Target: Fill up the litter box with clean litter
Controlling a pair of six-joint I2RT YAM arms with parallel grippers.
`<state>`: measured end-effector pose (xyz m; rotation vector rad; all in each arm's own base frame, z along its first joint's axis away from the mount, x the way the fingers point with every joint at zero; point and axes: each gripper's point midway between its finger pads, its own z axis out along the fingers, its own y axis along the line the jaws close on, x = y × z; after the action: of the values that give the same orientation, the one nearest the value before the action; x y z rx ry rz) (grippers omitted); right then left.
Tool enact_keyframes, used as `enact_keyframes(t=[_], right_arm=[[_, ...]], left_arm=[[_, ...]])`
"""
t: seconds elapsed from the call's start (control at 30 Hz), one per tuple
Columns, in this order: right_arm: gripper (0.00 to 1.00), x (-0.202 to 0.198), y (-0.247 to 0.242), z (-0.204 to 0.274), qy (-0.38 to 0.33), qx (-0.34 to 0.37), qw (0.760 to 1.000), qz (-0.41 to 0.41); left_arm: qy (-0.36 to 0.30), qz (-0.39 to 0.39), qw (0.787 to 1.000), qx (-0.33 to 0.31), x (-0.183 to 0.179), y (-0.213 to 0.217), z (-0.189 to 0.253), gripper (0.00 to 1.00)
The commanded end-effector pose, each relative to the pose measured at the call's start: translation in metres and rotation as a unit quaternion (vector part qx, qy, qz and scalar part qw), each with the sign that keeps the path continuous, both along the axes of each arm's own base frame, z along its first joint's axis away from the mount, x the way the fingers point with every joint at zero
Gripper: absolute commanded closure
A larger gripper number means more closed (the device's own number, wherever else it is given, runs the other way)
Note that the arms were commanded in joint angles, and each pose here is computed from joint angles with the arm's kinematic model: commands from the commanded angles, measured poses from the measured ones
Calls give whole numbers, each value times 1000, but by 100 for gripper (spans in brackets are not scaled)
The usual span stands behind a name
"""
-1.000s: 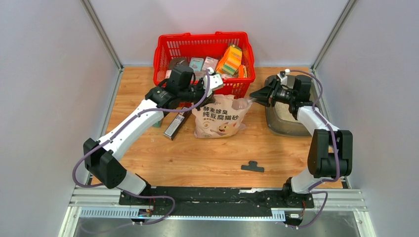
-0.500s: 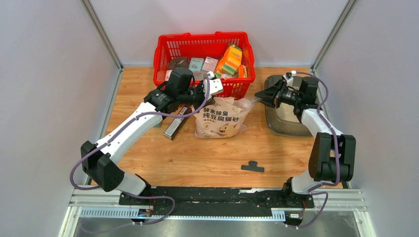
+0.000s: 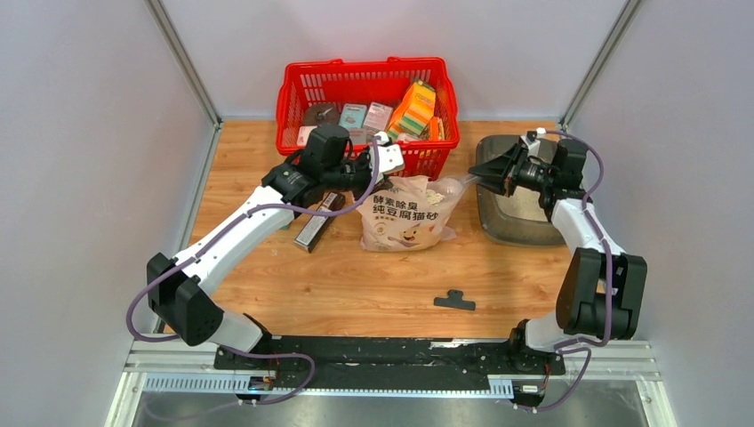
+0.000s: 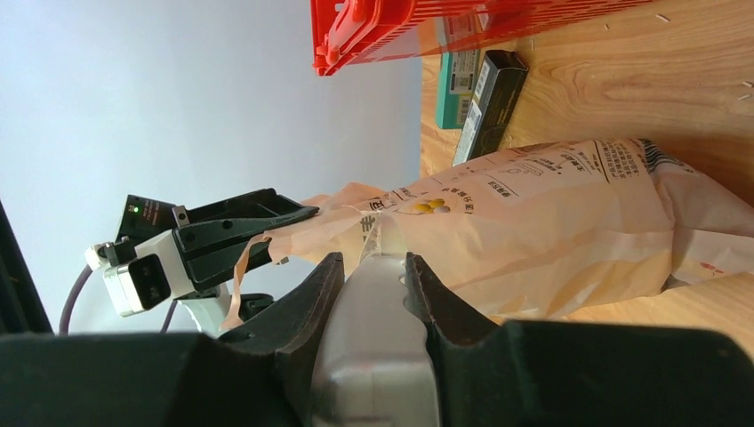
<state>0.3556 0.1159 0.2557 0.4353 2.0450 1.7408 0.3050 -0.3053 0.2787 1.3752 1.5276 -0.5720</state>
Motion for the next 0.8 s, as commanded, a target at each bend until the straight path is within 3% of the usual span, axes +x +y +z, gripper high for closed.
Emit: enact_keyframes(t=[0.0, 0.2, 0.47, 0.77], right_arm=[[100, 7, -19, 35, -70, -44, 996, -45], [100, 7, -22, 23, -58, -118, 988, -78], [100, 2, -21, 14, -58, -149, 983, -86], [100, 2, -10, 38, -66, -100, 991, -64]], left_arm=[[-102, 4, 992, -69, 9, 3, 77, 100], [-86, 0, 992, -91, 10, -6, 86, 100], [-74, -2, 993, -94, 7, -8, 84, 100], [-77, 4, 994, -77, 8, -5, 75, 100]])
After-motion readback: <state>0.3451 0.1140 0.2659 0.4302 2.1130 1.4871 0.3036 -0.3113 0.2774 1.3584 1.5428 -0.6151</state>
